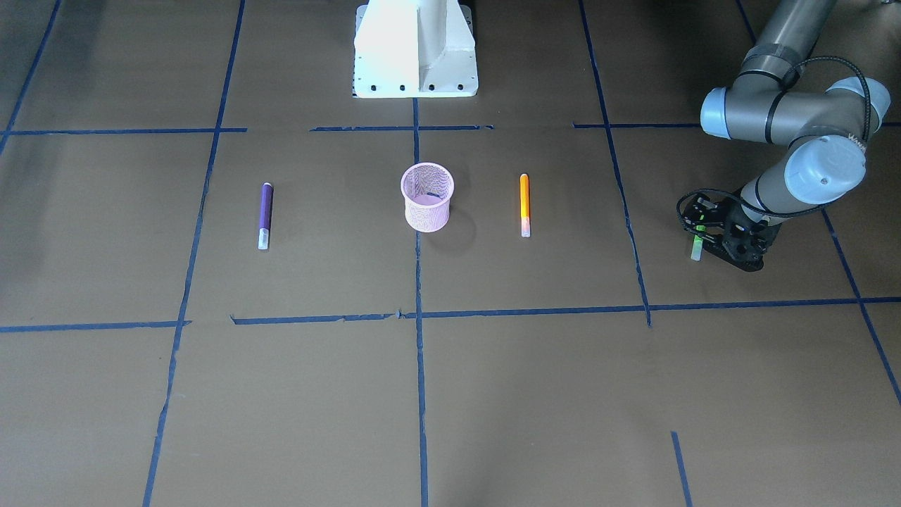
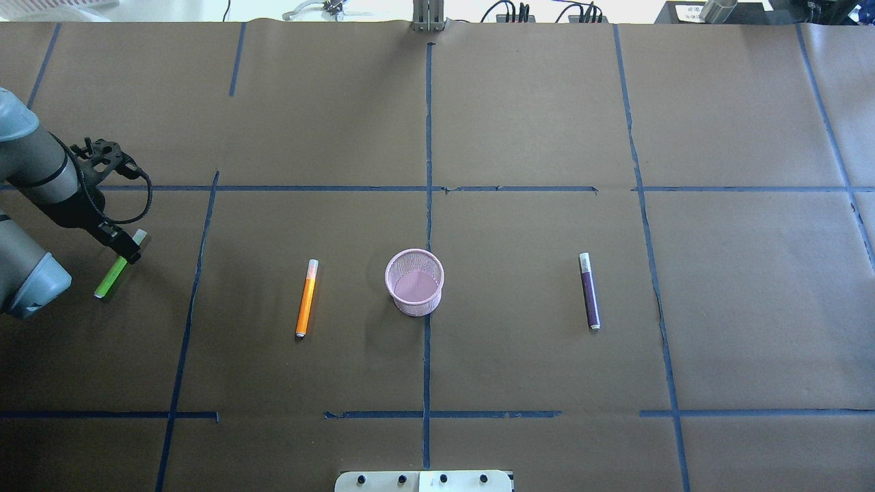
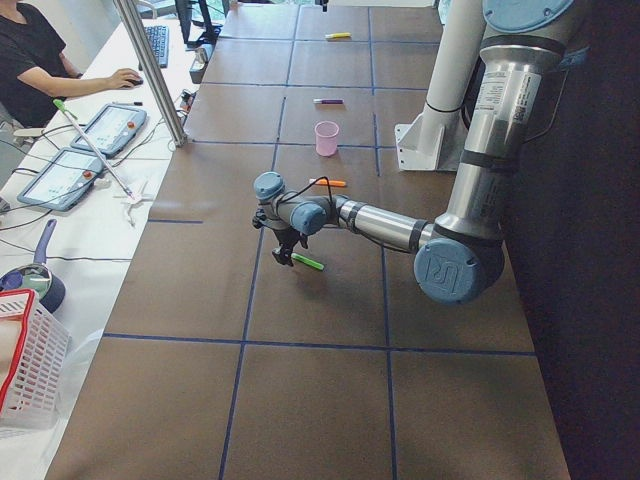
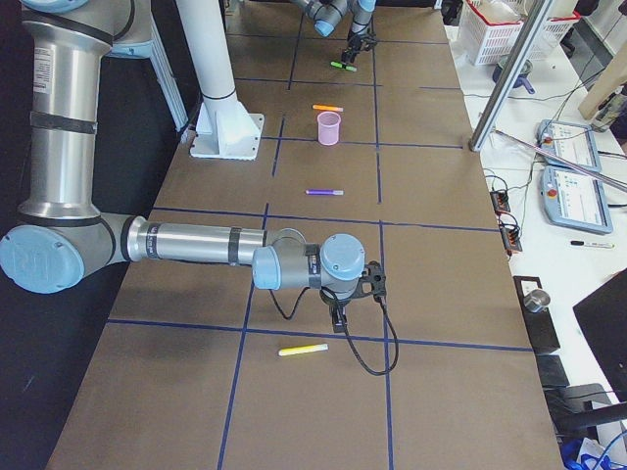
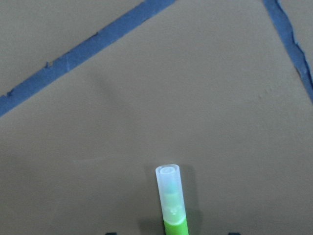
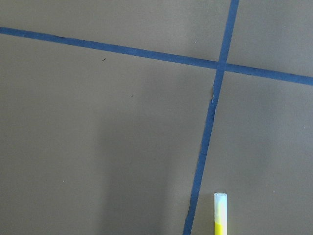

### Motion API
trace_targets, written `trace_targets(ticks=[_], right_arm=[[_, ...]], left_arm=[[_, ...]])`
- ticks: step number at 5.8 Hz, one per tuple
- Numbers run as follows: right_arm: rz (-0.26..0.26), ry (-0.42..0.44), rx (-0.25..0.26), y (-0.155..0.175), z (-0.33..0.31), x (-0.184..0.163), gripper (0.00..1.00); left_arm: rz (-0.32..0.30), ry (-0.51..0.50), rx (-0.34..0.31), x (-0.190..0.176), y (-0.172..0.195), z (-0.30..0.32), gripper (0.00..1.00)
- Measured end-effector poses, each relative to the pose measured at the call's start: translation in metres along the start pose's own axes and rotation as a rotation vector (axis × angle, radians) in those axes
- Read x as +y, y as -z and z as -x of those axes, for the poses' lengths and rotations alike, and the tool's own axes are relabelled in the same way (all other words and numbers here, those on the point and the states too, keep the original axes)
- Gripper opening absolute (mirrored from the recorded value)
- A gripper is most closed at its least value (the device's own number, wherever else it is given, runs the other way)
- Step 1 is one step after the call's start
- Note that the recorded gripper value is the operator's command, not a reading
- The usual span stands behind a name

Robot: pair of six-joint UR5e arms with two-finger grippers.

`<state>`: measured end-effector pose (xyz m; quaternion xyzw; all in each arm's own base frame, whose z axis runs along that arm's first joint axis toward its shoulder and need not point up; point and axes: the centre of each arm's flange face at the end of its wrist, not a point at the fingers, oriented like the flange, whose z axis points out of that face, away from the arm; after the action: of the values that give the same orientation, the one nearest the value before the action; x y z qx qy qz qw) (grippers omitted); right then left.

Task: Collect pens into pen holder
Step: 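Lower the left gripper onto the green highlighter and grasp it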

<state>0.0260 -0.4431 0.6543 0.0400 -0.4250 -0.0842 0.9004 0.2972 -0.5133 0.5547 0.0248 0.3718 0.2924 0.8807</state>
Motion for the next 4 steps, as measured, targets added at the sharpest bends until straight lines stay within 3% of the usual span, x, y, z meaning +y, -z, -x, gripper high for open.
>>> trace_targets(ticks=[1,3,4], right_arm=[[0.001,0.0,0.0,-0.0006,0.0001,0.0,1.0],[0.002,-0.001,0.0,-0.0009,0.0001,0.0,1.0],[0.002,-0.001,0.0,-0.001,0.0001,0.0,1.0]], left_arm=[[0.003,-0.002,0.0,0.0002,-0.0018,-0.0005,0.47],[0.002,-0.002,0.001,0.0007,-0.0026,-0.0006,0.47],[0.002,-0.002,0.001,0.0008,-0.0027,-0.0005,0.41]])
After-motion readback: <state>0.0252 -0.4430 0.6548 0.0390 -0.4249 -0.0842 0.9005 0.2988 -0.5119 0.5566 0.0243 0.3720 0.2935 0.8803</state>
